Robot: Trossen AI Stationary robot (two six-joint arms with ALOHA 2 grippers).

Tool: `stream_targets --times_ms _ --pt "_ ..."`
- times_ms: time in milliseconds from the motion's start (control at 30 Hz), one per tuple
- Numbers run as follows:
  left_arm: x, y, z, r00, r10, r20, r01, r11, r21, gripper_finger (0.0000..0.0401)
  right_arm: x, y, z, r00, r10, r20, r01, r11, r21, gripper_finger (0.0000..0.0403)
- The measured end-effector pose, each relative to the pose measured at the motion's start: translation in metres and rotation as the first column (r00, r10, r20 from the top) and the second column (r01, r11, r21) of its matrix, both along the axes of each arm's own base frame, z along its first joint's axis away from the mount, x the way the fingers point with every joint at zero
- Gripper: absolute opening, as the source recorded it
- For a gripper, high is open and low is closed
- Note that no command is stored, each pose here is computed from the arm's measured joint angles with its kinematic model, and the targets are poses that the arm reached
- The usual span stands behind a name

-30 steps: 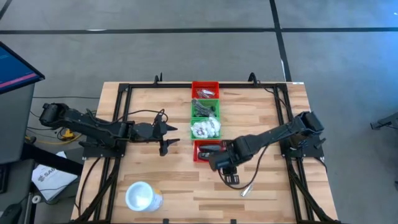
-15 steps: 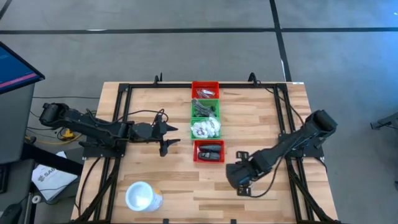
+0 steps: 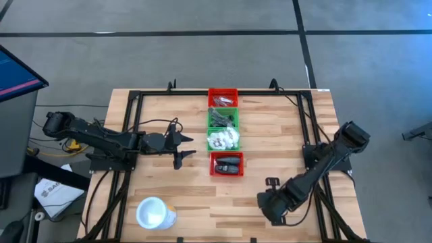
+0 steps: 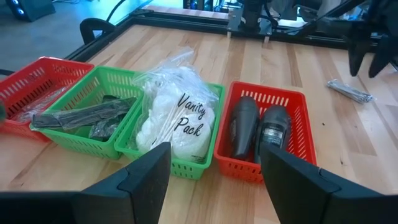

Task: Pick & Place Travel size toiletries
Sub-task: Put the silver nail cutter into the top red bin

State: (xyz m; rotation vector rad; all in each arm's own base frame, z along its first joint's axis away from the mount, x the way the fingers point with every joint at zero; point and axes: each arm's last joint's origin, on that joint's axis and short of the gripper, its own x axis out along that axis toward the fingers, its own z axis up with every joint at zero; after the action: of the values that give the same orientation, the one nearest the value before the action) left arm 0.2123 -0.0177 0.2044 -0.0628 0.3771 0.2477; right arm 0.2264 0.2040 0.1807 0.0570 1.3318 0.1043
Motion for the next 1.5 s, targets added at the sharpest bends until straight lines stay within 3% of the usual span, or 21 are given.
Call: stream_targets --times_ms 467,867,1067,1200,1433,1500 --pt "0.002 0.000 0.004 0.999 0.001 0.045 0.000 1.000 -0.009 0.0237 0.002 0.015 -0.038 0.993 0.095 -0.066 -0.100 0.992 -0.073 0.0123" --pt "0.002 0.000 0.005 0.998 0.000 0.062 0.000 1.000 -0.012 0.0237 0.005 0.021 -0.045 0.993 0.109 -0.046 -0.111 0.993 -0.049 0.0156" --pt "0.002 0.000 0.006 0.998 -0.002 0.067 0.003 1.000 -0.013 0.0237 0.006 0.022 -0.055 0.991 0.115 -0.072 -0.121 0.989 -0.085 0.0162" --pt "0.002 0.000 0.006 0.998 -0.003 0.068 0.004 1.000 -0.014 0.0237 0.007 0.020 -0.057 0.991 0.107 -0.076 -0.114 0.989 -0.093 0.0136" --pt "0.002 0.000 0.006 0.997 -0.002 0.073 0.003 1.000 -0.014 0.0237 0.009 0.020 -0.057 0.993 0.101 -0.061 -0.106 0.991 -0.085 0.0031" --pt "0.002 0.000 0.006 0.997 -0.002 0.073 0.003 1.000 -0.014 0.0237 0.009 0.021 -0.057 0.993 0.102 -0.057 -0.106 0.991 -0.082 0.0030"
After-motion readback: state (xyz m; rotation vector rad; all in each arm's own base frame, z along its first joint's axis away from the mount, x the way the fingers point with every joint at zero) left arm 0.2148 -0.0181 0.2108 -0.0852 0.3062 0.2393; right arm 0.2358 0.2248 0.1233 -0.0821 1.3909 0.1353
